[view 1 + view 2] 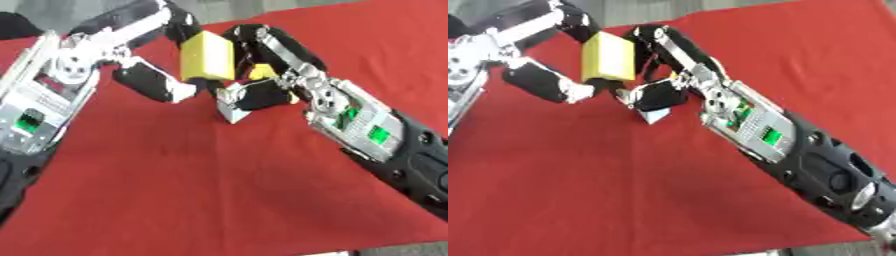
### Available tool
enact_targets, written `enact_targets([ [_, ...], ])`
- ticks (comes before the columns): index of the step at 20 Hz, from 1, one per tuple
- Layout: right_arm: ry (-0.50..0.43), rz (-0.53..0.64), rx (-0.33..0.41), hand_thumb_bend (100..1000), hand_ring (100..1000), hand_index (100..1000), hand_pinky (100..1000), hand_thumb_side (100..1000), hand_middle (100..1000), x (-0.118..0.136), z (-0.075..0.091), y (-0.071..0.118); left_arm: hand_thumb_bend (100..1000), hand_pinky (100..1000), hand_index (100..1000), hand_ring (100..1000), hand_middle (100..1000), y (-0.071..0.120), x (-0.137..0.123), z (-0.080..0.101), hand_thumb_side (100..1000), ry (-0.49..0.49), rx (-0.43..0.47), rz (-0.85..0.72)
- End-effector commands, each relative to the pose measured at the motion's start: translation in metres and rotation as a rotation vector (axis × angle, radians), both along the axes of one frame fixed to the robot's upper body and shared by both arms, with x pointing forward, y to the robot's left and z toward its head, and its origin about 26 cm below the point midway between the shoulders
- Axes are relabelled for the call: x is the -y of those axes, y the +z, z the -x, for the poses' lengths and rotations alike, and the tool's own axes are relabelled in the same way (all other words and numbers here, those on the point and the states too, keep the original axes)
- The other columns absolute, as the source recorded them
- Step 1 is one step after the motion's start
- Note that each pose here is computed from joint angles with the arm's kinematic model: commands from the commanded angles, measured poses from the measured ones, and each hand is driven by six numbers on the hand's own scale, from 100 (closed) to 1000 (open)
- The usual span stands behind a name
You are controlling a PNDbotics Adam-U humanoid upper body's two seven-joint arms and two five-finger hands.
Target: Pick up the objects with one hand, pass them to the other hand, and then place them into the box on the other side of the table.
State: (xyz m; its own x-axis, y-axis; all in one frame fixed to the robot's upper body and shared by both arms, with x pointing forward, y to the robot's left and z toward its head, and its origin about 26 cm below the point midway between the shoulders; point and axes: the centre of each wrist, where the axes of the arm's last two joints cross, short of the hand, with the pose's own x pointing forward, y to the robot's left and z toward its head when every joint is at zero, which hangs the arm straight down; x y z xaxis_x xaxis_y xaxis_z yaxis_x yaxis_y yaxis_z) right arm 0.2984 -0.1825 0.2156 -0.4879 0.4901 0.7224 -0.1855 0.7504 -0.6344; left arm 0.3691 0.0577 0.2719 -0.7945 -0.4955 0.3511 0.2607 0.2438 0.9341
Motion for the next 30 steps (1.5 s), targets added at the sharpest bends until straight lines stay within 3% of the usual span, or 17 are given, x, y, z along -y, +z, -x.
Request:
enact_targets([
  [1,0.023,0.017,0.011,169,549,438,510,100,489,-0.0034,0.0049,0.0029,100,809,463,631,487,0.0162,-0.0011,0.0044,200,-0.010,0.039,0.031],
  [5,0.026,0.029,0.015,359,582,494,532,100,535,-0.0032,0.0050,0.0025,100,797,443,597,463,0.0156,-0.0006,0.0041,181,-0.001,0.033,0.020],
  [8,0.044,0.048,0.031,445,659,616,569,100,640,-0.0026,0.0048,0.0029,100,789,441,585,453,0.0148,-0.0005,0.0032,162,0.004,0.029,0.007],
  [13,0.087,0.124,0.095,541,724,700,607,100,711,-0.0004,0.0041,0.0050,112,787,468,587,465,0.0150,-0.0007,0.0015,142,-0.012,0.022,-0.032],
  [18,0.102,0.196,0.146,615,741,733,625,100,732,0.0021,0.0033,0.0066,232,782,511,588,485,0.0166,-0.0014,0.0000,122,-0.024,0.019,-0.069],
  [21,0.109,0.218,0.158,563,748,752,633,110,740,0.0026,0.0032,0.0067,262,784,548,583,507,0.0166,-0.0014,0.0005,123,-0.036,0.021,-0.092],
  [25,0.120,0.238,0.178,487,751,775,639,258,742,0.0037,0.0030,0.0068,265,786,573,571,521,0.0182,-0.0025,0.0018,130,-0.048,0.040,-0.123],
  [30,0.070,0.254,0.174,491,752,781,641,253,743,0.0064,0.0029,0.0059,268,784,575,572,521,0.0213,-0.0063,0.0034,140,-0.049,0.051,-0.140],
])
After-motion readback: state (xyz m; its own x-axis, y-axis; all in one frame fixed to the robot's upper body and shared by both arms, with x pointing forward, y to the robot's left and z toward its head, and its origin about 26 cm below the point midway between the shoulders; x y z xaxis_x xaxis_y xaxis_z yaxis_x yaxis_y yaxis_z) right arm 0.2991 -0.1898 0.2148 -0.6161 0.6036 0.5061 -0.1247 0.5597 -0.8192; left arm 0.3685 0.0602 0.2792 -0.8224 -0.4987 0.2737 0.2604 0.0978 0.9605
